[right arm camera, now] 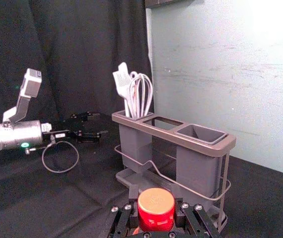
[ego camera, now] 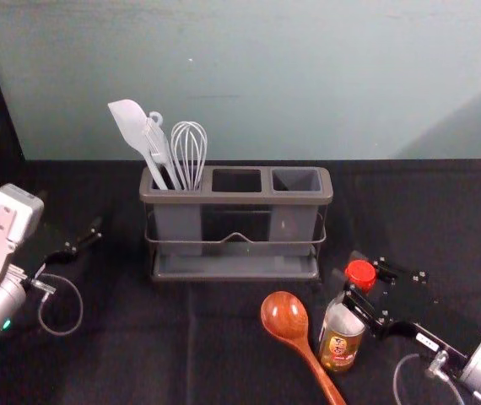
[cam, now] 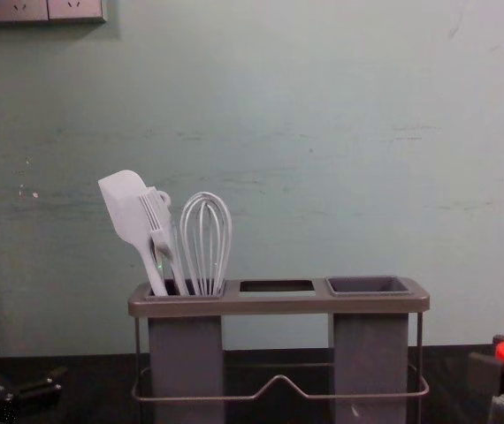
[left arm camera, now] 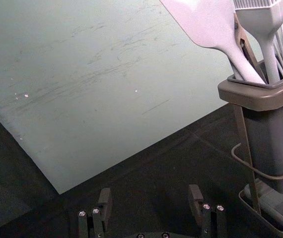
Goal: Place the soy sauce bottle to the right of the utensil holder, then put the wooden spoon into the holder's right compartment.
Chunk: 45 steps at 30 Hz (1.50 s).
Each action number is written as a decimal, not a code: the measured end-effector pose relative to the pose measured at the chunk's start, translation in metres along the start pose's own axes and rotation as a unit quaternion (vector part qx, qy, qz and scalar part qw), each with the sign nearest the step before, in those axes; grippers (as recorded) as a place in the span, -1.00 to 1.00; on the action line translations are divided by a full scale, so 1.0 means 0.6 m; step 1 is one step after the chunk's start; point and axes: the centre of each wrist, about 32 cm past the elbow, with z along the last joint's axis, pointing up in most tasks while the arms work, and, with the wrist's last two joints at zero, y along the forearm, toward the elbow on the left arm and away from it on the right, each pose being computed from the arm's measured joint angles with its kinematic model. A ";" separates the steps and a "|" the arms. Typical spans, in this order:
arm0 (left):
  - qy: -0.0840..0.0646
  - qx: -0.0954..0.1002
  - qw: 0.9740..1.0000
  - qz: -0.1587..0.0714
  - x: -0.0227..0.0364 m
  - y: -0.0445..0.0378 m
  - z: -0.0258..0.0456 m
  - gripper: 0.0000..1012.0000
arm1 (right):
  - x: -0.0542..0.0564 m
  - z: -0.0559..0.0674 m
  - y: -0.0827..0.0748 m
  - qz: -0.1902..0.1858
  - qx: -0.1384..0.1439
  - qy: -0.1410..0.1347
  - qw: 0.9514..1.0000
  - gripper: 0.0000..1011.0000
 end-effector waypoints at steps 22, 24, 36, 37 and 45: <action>0.000 0.000 1.000 0.000 0.0000 0.000 0.000 1.00 | 0.035 0.017 -0.032 -0.039 0.021 -0.004 0.999 -0.25; 0.000 0.000 1.000 0.000 0.0000 0.000 0.000 1.00 | 0.043 0.018 -0.038 -0.048 0.023 -0.005 0.999 -0.25; 0.000 0.000 1.000 0.000 0.0000 0.000 0.000 1.00 | 0.076 0.021 -0.065 -0.093 0.020 -0.017 0.995 -0.25; 0.000 0.000 1.000 0.000 0.0000 0.000 0.000 1.00 | 0.076 0.020 -0.065 -0.094 0.020 -0.018 0.995 -0.25; 0.000 0.000 1.000 0.000 0.0000 0.000 0.000 1.00 | 0.075 0.020 -0.063 -0.094 0.017 -0.024 0.995 -0.25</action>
